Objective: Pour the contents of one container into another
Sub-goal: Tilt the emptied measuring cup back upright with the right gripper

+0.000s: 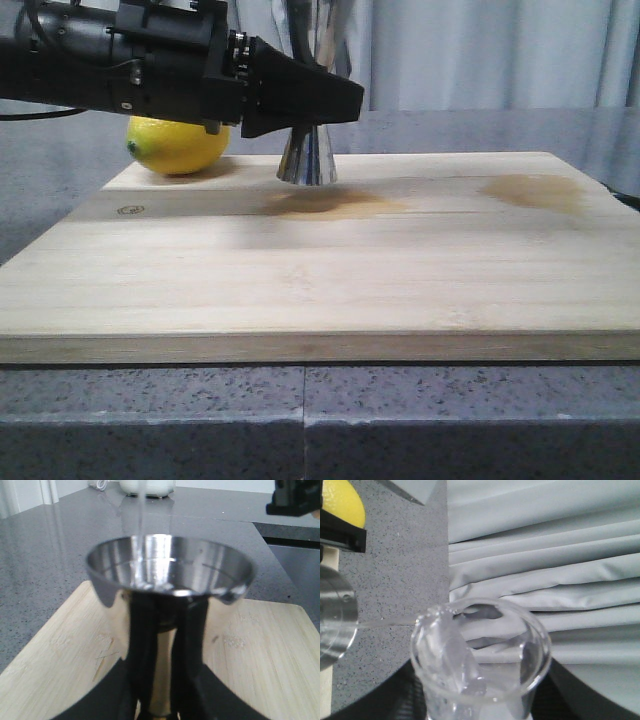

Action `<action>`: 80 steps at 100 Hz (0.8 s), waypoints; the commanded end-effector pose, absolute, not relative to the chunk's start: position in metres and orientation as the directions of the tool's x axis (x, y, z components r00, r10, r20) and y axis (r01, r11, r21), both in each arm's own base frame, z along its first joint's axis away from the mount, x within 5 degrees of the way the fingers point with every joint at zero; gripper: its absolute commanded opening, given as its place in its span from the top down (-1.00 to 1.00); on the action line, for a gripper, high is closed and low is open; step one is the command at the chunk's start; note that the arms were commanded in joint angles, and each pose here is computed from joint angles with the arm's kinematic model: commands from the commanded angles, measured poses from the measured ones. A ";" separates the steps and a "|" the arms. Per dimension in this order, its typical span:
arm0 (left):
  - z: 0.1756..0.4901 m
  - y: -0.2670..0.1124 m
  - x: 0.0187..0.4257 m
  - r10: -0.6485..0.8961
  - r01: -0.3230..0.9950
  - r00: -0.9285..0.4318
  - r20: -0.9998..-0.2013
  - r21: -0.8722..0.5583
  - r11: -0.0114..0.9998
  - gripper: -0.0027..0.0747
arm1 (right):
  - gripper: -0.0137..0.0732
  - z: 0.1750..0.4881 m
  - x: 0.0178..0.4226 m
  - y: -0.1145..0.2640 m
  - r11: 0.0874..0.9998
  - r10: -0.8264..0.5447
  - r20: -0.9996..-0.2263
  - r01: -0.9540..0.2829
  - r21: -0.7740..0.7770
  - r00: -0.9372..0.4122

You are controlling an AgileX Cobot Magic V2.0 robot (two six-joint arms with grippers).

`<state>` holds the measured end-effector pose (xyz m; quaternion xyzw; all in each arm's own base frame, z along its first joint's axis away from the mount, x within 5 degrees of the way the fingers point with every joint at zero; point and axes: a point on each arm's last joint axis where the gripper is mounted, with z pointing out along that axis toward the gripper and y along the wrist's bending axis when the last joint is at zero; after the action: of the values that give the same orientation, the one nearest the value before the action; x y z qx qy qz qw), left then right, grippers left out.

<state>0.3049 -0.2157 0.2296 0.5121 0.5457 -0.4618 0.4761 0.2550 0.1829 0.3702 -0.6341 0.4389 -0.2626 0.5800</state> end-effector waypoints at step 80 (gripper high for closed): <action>0.268 -0.218 0.298 -0.042 1.000 0.027 -0.999 0.027 0.012 0.77 | -0.09 0.392 0.250 0.180 0.059 -0.850 -0.142 -0.175 -0.983 0.508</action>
<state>0.3049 -0.2157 0.2296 0.5121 0.5457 -0.4618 0.4761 0.2550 0.1831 0.3705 -0.6396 0.4287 -0.2710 0.5777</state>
